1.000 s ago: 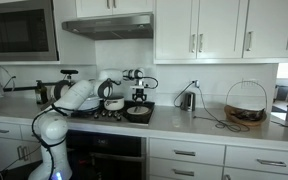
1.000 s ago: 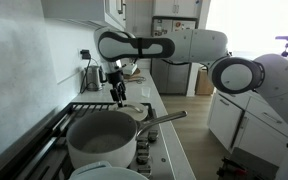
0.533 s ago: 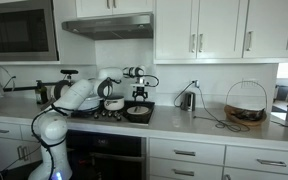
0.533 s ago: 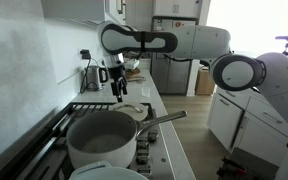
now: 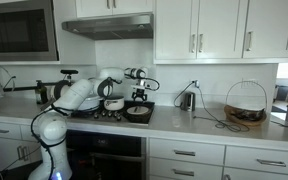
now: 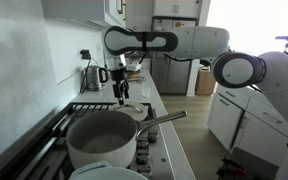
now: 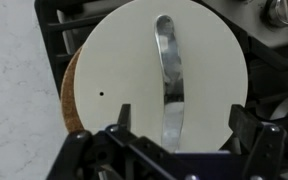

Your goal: Cover the pot on the right with the lid on the stove

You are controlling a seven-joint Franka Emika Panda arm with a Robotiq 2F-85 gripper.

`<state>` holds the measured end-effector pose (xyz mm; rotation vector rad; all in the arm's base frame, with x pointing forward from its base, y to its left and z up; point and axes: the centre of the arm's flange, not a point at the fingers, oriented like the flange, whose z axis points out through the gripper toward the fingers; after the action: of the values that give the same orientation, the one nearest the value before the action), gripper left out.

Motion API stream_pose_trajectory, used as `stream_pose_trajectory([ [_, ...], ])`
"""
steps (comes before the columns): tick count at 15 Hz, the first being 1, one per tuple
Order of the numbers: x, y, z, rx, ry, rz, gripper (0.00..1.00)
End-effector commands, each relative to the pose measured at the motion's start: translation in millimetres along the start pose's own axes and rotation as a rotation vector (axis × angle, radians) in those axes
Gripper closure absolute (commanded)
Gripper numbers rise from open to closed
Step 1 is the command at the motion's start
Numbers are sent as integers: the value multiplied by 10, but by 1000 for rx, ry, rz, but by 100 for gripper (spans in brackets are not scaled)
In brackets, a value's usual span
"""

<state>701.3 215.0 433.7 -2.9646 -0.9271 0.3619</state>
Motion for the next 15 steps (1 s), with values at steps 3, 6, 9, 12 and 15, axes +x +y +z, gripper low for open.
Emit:
stream_pose_trajectory([
  [3, -497, -264, 173, 8, 12, 13, 0],
  [6, -609, -291, 221, 9, 47, 36, 0],
  [9, -730, -275, 269, 22, 75, 74, 0],
  [12, -832, -186, 347, 23, 94, 99, 0],
  [15, -892, -121, 452, 0, 108, 94, 0],
])
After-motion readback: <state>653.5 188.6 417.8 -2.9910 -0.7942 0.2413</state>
